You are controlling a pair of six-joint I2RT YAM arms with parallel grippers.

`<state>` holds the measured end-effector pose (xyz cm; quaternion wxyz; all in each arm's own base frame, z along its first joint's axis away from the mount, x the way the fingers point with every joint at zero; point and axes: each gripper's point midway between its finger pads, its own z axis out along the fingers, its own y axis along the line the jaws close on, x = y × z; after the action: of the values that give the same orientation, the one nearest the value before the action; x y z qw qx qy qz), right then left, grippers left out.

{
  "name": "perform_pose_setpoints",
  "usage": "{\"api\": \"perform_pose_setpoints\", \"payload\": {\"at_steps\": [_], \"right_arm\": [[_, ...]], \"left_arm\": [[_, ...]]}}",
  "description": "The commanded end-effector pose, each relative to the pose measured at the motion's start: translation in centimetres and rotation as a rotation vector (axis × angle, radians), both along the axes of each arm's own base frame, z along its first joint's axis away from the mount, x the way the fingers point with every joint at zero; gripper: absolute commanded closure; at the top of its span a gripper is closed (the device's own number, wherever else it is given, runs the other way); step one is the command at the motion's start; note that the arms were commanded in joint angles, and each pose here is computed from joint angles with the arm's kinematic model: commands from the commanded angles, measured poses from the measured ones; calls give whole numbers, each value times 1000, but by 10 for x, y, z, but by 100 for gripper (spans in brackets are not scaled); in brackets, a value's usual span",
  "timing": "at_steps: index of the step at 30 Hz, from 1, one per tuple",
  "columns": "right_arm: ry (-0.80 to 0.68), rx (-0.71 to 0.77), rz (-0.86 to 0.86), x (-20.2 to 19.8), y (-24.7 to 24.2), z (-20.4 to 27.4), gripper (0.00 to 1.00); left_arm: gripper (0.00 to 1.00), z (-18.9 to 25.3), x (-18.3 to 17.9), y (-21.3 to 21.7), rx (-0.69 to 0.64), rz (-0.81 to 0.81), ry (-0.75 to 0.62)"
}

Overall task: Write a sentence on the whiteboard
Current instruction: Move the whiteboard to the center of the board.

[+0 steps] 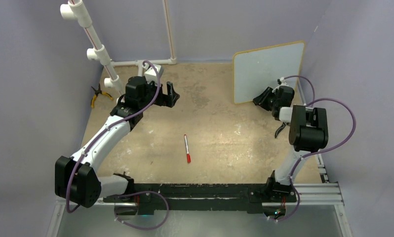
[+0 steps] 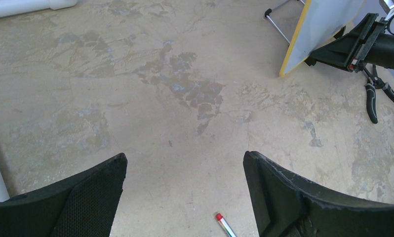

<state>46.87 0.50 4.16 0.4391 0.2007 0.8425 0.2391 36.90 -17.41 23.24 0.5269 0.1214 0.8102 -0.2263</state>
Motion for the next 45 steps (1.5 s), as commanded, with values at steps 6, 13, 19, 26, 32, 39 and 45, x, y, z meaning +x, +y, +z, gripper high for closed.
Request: {"api": "perform_pose_setpoints", "payload": {"at_steps": [6,13,19,26,32,39,45], "right_arm": [[48,-160,-32,-4,-5,-4,58],[41,-209,-19,8,-2,1,58],[48,-244,2,12,6,0,63],[49,-264,43,9,27,-1,65],[60,-277,58,13,39,-4,69],[53,-296,55,18,38,0,81],[47,-306,81,15,44,0,91]], "left_arm": [[13,18,0,-5,-35,-16,-51],[13,18,1,-5,-32,-13,-51],[13,15,1,-5,-27,-12,-46],[13,16,1,-5,-28,-14,-47],[13,16,1,-5,-28,-13,-48],[13,16,1,-5,-26,-10,-48],[13,15,2,-5,-24,-10,-47]]}}
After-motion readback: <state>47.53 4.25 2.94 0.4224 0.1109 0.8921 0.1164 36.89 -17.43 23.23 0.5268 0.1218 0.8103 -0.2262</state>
